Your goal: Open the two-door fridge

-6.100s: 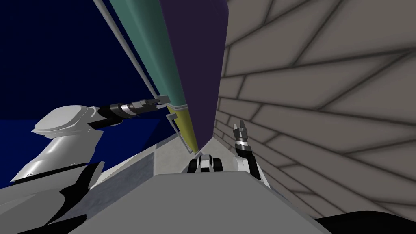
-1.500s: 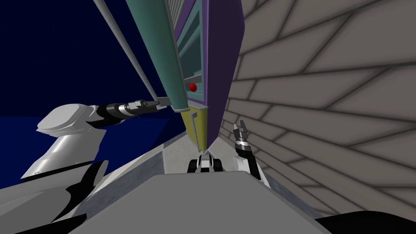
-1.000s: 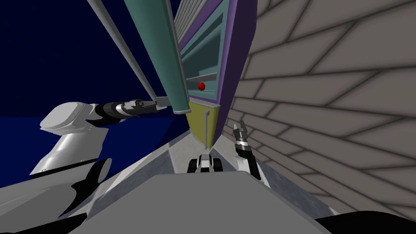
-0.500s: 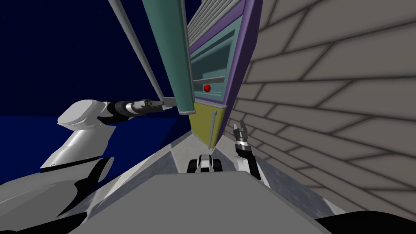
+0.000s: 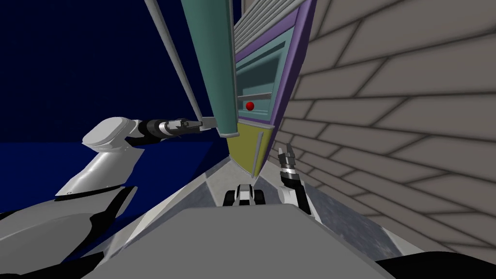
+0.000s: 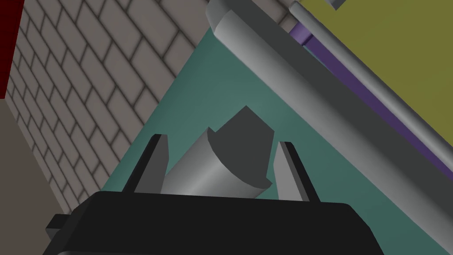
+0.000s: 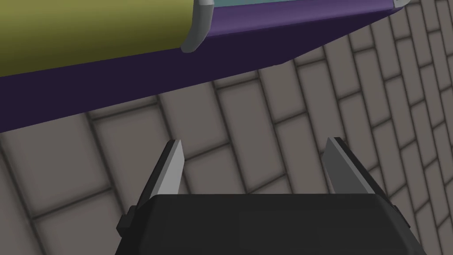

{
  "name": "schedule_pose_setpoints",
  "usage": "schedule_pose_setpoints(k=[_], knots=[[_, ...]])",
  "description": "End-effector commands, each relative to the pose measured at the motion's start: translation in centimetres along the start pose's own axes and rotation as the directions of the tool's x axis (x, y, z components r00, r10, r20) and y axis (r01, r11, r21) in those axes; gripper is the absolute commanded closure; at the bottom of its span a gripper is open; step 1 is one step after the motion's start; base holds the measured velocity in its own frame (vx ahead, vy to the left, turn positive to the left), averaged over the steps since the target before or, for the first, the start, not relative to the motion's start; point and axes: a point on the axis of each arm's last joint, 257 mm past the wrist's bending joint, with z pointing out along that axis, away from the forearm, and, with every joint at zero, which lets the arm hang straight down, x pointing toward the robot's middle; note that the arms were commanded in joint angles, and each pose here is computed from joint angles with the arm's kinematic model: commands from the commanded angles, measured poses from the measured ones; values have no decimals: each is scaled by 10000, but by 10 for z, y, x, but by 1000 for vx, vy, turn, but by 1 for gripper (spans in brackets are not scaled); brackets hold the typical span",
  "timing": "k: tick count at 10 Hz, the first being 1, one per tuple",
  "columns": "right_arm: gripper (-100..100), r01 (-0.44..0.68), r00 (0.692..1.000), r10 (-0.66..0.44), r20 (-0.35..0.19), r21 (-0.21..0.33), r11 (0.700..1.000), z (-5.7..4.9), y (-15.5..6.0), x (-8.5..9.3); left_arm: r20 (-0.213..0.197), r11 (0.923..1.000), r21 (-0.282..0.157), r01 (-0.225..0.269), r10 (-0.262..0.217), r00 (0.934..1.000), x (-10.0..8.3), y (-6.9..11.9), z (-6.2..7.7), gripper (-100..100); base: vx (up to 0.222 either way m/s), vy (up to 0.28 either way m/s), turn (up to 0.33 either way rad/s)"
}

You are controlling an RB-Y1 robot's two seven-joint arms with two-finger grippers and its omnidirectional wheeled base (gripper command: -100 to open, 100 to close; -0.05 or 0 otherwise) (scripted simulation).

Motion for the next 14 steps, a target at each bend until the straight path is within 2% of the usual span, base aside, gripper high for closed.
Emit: schedule_pose_setpoints(k=[1,5,6,7,10,14], knots=[[0,-2,10000,2,1,-1,10000,0,0,0,728,9998,-173,-105,118,9973,-24,0,-4,100,-8,-41,8],[0,-1,10000,1,0,-1,10000,0,0,0,750,9998,-180,-105,118,9971,-25,0,-4,100,1,-5,-1],[0,-2,10000,2,0,-1,10000,0,0,0,115,9993,315,201,-205,9997,1,-4,0,100,-34,226,-53],[0,4,10000,-4,-2,-3,10000,0,0,0,115,9993,315,201,-205,9997,1,-4,0,100,-4,263,-56],[0,7,10000,-7,-2,1,10000,0,0,0,-155,9945,974,388,-375,9992,9,-19,3,100,6,331,-51],[0,6,10000,-6,-2,0,10000,0,0,0,-544,9810,1833,628,-537,9971,20,-39,6,100,-12,350,-61]])
